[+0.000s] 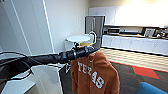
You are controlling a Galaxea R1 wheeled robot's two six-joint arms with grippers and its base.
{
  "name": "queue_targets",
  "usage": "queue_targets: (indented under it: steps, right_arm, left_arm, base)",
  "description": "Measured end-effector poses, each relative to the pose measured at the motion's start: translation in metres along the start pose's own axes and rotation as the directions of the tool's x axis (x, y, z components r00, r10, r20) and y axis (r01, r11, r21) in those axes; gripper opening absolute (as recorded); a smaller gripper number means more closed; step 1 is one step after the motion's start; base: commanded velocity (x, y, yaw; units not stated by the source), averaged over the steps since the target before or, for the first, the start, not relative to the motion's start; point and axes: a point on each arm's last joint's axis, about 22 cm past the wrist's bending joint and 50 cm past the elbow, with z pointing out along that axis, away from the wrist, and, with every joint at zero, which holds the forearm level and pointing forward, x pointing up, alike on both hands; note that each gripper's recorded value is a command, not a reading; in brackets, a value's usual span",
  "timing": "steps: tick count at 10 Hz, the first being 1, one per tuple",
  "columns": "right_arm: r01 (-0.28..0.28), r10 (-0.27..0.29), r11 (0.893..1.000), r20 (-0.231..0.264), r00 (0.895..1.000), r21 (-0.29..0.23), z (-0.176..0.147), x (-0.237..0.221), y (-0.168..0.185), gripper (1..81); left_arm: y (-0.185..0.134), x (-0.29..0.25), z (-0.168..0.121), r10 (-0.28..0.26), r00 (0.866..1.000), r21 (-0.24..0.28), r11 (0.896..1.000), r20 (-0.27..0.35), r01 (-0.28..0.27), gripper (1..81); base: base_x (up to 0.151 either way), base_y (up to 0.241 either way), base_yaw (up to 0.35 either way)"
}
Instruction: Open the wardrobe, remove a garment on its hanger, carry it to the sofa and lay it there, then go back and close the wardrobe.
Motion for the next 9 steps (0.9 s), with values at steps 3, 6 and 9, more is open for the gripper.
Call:
queue_targets:
  steps: [3, 6, 9]
  right_arm:
    - [0.0, 0.0, 1.0, 0.0, 1.0, 0.0, 0.0001, 0.0004, 0.0, 81.1]
    - [0.0, 0.0, 1.0, 0.0, 1.0, 0.0, 0.0, 0.0, 0.0, 81.1]
    - [0.0, 0.0, 1.0, 0.001, 1.0, -0.001, -0.0001, -0.0004, 0.0003, 81.1]
  left_arm:
    - [0.0018, -0.0005, -0.0045, 0.004, 1.0, 0.0, 1.0, 0.0, -0.004, 1.0]
    - [0.0017, -0.0006, -0.0054, 0.011, 1.0, 0.001, 1.0, 0.001, -0.011, 1.0]
    - [0.0028, -0.0001, -0.0101, 0.017, 1.0, 0.004, 1.0, 0.0, -0.017, 1.0]
  base:
    - [0.0, 0.0, -0.34]
    - [0.0, 0.0, -0.34]
    - [0.0, 0.0, -0.34]
